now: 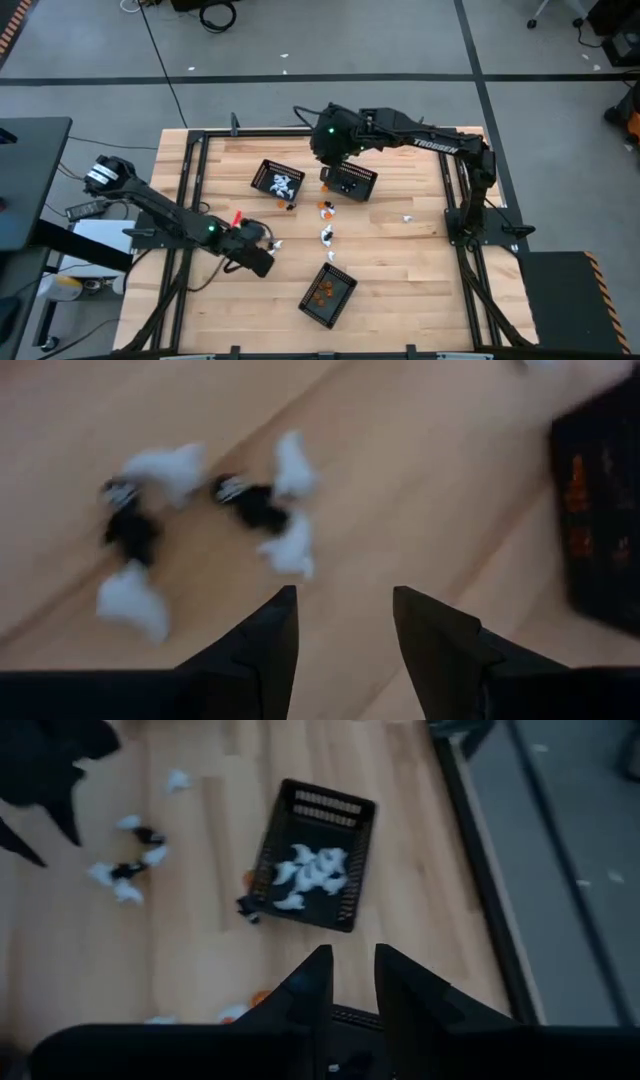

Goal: Sort Halloween decoration
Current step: Put the white ghost toy into the top left black basket

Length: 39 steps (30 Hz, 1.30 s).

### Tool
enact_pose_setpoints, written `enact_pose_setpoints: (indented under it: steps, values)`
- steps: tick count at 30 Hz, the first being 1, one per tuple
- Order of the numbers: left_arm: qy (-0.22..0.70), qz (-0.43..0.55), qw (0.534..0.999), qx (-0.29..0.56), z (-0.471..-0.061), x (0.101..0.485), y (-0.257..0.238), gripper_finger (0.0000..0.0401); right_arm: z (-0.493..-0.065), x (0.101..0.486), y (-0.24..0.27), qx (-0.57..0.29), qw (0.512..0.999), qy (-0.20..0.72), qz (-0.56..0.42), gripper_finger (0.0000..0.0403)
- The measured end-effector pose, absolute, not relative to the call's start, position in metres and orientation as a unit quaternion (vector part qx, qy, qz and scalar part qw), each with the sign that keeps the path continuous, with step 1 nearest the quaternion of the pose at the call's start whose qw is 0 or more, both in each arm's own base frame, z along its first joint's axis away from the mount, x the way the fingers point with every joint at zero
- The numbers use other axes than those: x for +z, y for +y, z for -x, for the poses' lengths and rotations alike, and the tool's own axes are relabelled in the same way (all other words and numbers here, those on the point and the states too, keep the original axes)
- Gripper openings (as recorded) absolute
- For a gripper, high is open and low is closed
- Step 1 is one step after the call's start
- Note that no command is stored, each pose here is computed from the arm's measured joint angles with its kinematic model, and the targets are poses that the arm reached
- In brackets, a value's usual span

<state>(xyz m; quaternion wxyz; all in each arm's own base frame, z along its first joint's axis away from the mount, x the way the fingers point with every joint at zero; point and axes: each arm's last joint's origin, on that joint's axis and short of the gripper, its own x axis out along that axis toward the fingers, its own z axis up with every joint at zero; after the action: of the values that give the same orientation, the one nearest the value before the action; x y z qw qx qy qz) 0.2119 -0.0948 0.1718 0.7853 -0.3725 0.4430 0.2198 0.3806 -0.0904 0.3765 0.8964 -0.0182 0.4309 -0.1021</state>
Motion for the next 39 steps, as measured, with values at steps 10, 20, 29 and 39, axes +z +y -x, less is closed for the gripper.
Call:
enact_pose_setpoints:
  steps: [10, 20, 29, 39]
  values:
    - [0.514, 0.109, 0.832, 0.181, -0.252, 0.149, -0.11, 0.0173, -0.375, 0.357, -0.115, -0.053, 0.892, 0.446, -0.05, 0.0083]
    - [0.528, 0.103, 0.817, 0.208, -0.253, 0.139, -0.108, 0.0173, -0.381, 0.356, -0.094, -0.028, 0.894, 0.445, -0.038, 0.0083]
    - [0.551, 0.114, 0.795, 0.225, -0.245, 0.134, -0.105, 0.0152, -0.388, 0.359, -0.082, -0.02, 0.905, 0.423, -0.038, 0.0083]
    - [0.567, 0.12, 0.787, 0.212, -0.244, 0.133, -0.106, 0.0081, -0.389, 0.359, -0.081, -0.015, 0.906, 0.42, -0.046, 0.0083]
